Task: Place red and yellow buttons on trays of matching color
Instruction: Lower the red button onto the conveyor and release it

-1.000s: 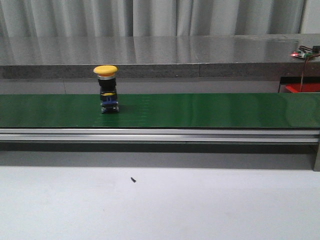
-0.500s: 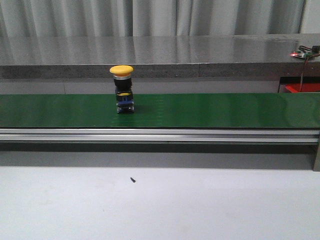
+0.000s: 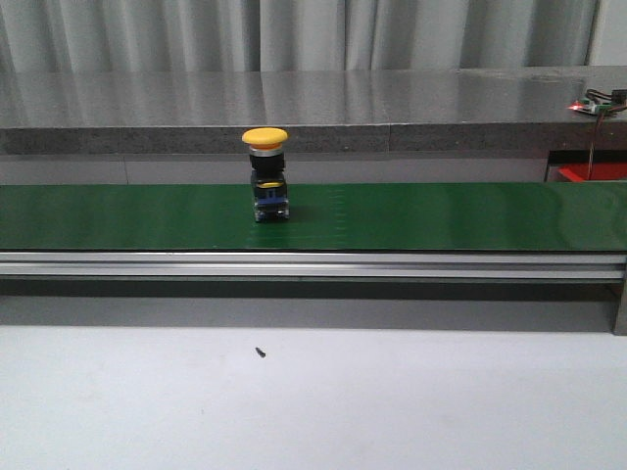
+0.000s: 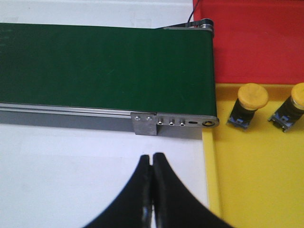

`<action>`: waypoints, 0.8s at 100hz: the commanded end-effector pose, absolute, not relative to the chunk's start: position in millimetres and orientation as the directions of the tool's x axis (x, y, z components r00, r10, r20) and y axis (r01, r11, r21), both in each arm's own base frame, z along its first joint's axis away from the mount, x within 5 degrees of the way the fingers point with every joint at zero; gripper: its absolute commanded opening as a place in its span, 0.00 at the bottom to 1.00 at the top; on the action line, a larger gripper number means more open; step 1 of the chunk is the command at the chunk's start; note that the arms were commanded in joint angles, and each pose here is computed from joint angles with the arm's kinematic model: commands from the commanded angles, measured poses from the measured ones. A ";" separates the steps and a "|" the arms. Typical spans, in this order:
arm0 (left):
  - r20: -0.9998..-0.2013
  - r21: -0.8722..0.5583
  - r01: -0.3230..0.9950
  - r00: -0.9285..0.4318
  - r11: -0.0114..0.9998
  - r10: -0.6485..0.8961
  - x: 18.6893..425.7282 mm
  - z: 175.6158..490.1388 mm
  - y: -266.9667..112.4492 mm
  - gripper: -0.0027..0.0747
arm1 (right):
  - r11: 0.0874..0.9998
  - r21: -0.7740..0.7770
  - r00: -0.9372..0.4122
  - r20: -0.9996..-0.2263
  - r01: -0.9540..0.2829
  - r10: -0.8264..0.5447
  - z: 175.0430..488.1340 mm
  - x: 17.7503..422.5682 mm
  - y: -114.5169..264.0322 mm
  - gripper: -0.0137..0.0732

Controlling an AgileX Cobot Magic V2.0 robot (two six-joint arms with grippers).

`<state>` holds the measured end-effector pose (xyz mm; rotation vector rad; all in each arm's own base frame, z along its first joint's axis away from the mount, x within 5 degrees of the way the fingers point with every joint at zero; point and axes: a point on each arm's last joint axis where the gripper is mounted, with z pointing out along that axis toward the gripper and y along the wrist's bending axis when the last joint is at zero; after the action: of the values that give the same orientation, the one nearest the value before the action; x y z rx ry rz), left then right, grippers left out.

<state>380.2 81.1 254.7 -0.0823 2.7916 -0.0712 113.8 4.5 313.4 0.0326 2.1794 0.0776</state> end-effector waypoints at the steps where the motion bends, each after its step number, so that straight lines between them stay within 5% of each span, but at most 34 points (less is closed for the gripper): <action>1: -0.434 -0.087 -0.033 -0.898 0.996 -0.068 378.3 284.2 74.3 0.72 | 0.998 0.058 -0.495 -0.868 -0.011 0.045 326.6 116.7 4.0 0.08; 45: -0.527 -0.146 0.002 -0.847 0.989 -0.076 354.8 330.6 61.1 0.65 | 0.998 0.058 -0.495 -0.868 -0.011 0.045 326.6 116.7 4.0 0.08; 80: -0.579 -0.135 0.040 -0.814 0.990 -0.046 314.3 352.4 49.8 0.15 | 0.998 0.058 -0.494 -0.868 -0.011 0.045 326.7 116.7 4.0 0.08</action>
<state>328.2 58.0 326.1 -0.0240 2.6280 -0.1746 113.8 4.5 313.4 0.0326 2.1794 0.0776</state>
